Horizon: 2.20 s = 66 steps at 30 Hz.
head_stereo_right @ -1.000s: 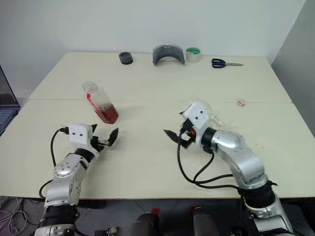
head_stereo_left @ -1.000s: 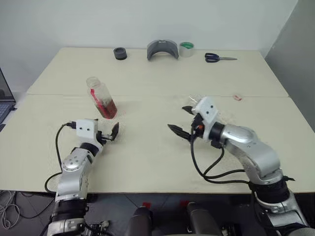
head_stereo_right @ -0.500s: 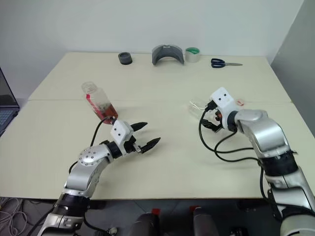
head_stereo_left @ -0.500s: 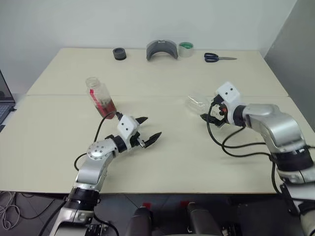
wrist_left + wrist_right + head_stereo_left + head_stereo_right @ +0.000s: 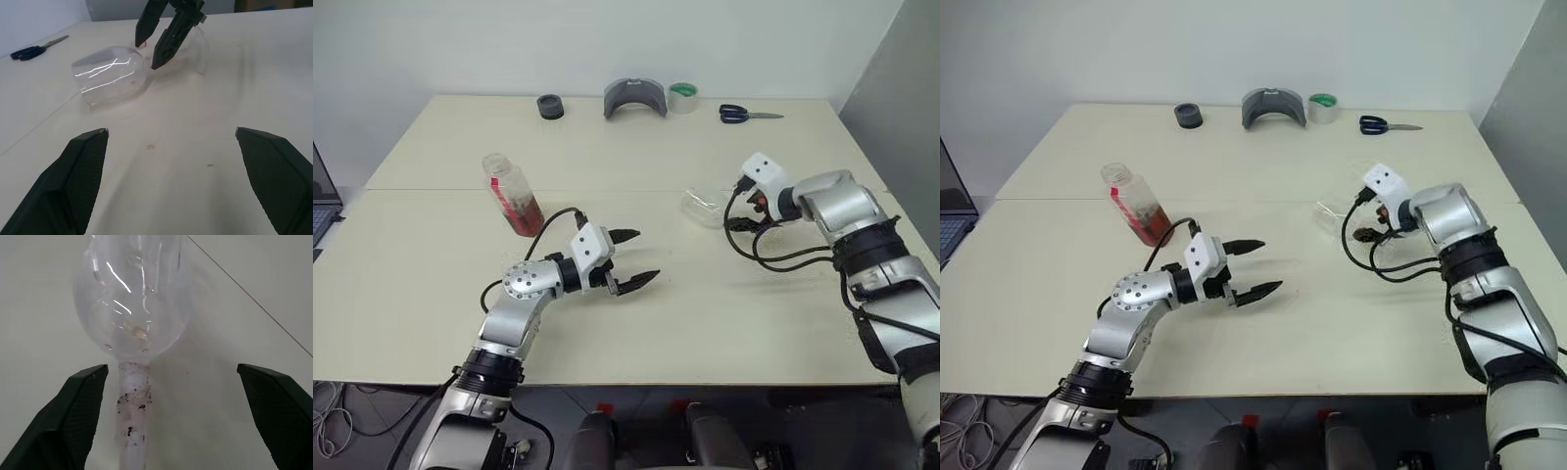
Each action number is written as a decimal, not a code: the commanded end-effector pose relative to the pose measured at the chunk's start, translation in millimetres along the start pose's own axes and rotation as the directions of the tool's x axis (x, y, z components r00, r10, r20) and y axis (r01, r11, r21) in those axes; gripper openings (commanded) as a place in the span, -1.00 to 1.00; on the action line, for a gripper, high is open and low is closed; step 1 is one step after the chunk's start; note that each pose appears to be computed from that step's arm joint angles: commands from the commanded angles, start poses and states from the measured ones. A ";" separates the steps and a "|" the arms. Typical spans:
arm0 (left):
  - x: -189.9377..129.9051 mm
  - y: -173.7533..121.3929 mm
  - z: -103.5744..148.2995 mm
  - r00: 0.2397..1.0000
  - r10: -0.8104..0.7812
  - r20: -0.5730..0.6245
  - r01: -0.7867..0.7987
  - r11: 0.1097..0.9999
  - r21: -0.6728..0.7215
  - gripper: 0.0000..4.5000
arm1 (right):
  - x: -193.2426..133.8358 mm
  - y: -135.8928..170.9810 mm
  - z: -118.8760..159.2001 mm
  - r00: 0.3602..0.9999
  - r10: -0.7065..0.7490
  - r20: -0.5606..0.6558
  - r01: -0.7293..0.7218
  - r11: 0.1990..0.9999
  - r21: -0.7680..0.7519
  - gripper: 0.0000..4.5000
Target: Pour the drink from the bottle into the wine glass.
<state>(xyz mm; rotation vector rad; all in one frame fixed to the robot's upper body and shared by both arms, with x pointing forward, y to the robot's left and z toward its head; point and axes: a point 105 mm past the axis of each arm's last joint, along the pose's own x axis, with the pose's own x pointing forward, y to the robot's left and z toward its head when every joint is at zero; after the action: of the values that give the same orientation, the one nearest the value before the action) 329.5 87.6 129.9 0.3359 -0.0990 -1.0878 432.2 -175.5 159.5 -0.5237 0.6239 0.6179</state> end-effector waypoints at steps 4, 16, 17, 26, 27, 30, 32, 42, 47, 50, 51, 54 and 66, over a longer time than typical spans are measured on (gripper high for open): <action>-0.3 3.0 2.2 1.000 0.025 0.018 -0.026 1.000 0.014 1.00 | -2.5 -5.7 9.1 0.999 0.034 -0.024 -0.035 0.999 -0.024 0.11; 0.9 1.9 -1.2 0.999 0.032 0.013 -0.032 0.999 0.011 1.00 | -0.3 -3.9 11.1 0.997 0.071 -0.026 -0.071 0.997 0.024 -0.93; 1.1 1.7 -1.5 0.999 0.030 0.012 -0.030 0.999 0.010 1.00 | -2.3 -4.4 16.9 0.997 0.074 0.007 -0.074 0.996 0.055 -0.93; -8.0 17.7 8.2 0.995 0.090 0.044 -0.083 0.987 -0.137 1.00 | -3.3 -6.0 72.2 0.908 -0.059 0.416 -0.069 0.956 0.285 -0.93; -9.9 20.7 11.2 0.994 0.097 0.050 -0.088 0.982 -0.168 1.00 | 1.1 -4.9 72.3 0.890 -0.095 0.447 -0.051 0.951 0.304 -0.93; -16.7 29.4 18.9 0.992 0.115 0.054 -0.100 0.971 -0.219 1.00 | 13.6 2.9 70.8 0.831 -0.209 0.515 0.003 0.929 0.371 -0.93; -20.2 34.5 23.6 0.991 0.124 0.055 -0.108 0.965 -0.238 1.00 | 21.4 13.9 66.4 0.809 -0.247 0.534 0.012 0.915 0.404 -0.93; -25.1 34.3 31.7 0.997 0.069 0.030 -0.060 0.972 -0.228 1.00 | 36.6 54.5 26.8 0.803 -0.319 0.503 0.024 0.861 0.508 -0.93; -25.6 27.7 29.9 1.000 0.026 0.010 -0.023 0.976 -0.218 1.00 | 41.2 75.6 -13.2 0.843 -0.324 0.430 0.034 0.830 0.557 -0.93; -25.9 23.9 28.3 1.000 0.004 -0.004 -0.005 0.977 -0.211 1.00 | 40.7 92.9 -33.4 0.862 -0.315 0.397 0.037 0.820 0.572 -0.93; -25.7 23.4 28.2 1.000 0.001 -0.005 -0.002 0.978 -0.210 1.00 | 40.3 98.0 -38.1 0.866 -0.313 0.389 0.035 0.816 0.578 -0.93; -24.8 22.7 28.0 1.000 -0.003 -0.007 0.002 0.978 -0.209 1.00 | 38.1 112.2 -46.7 0.873 -0.306 0.380 0.028 0.809 0.587 -0.93; -25.5 22.6 25.4 1.000 0.014 -0.015 -0.016 0.980 -0.197 1.00 | 29.8 120.7 -22.3 0.785 -0.289 0.547 0.004 0.886 0.464 -0.93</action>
<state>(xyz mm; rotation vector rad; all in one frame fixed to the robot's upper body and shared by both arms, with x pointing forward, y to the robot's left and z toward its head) 333.2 114.4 154.7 0.1282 0.0622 -1.0765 365.7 -104.0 110.8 0.0736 0.0338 0.3825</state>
